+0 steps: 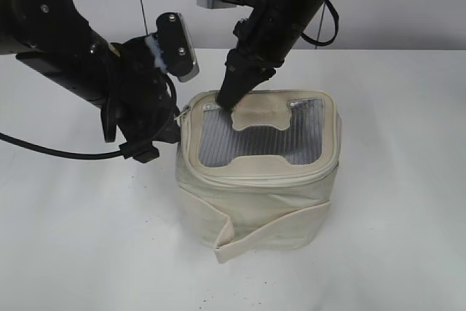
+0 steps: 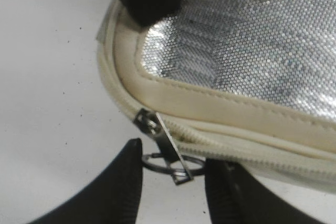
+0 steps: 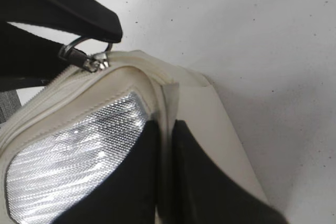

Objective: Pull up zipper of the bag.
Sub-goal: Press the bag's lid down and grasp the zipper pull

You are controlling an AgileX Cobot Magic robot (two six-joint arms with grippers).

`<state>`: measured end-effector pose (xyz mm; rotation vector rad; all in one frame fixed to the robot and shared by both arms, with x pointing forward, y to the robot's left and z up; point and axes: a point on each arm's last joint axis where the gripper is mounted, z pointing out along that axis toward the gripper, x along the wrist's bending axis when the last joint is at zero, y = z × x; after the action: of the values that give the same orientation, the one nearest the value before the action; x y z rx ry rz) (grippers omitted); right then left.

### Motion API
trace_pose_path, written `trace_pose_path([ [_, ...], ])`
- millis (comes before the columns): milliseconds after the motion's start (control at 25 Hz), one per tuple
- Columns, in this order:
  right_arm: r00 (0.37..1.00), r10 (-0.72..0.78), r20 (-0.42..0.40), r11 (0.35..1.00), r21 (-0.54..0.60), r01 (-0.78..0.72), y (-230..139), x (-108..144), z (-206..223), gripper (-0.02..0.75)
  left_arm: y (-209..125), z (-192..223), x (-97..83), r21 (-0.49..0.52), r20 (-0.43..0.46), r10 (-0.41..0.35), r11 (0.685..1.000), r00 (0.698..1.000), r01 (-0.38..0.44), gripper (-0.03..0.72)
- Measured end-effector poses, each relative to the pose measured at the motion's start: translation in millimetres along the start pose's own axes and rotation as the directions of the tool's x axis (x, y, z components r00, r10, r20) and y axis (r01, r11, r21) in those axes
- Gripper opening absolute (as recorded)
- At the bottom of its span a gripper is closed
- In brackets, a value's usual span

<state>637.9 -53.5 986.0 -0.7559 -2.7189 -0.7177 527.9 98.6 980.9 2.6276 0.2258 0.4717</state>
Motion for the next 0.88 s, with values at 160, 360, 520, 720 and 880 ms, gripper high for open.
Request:
trace_pose_path([
  [160, 1.0, 0.002, 0.003, 1.0, 0.002, -0.002, -0.2, -0.2, 0.0, 0.045, 0.0, -6.2, -0.9, 0.012, 0.007, 0.012, 1.0, 1.0, -0.012, 0.285],
  [360, 1.0, 0.018, 0.01, 1.0, 0.009, -0.018, -0.8, -0.9, 0.0, 0.045, 1.7, -21.1, -2.0, 0.02, 0.009, 0.02, 1.0, 1.0, -0.02, 0.285],
  [520, 1.0, 0.03, 0.01, 1.0, 0.009, -0.03, -0.6, -0.5, 0.1, 0.043, -0.5, -22.7, -5.5, 0.057, 0.057, -0.003, 0.998, 0.998, 0.0, 0.283],
  [720, 0.999, 0.033, 0.009, 0.999, 0.008, -0.033, 0.4, 1.0, 0.6, 0.042, -2.3, -24.2, -8.8, 0.085, 0.093, -0.038, 0.996, 0.995, 0.03, 0.283],
  [880, 0.999, 0.053, 0.01, 0.999, 0.008, -0.053, 0.5, 1.0, 0.5, 0.042, -4.4, -30.5, -14.2, 0.117, 0.144, -0.048, 0.993, 0.988, 0.031, 0.282],
])
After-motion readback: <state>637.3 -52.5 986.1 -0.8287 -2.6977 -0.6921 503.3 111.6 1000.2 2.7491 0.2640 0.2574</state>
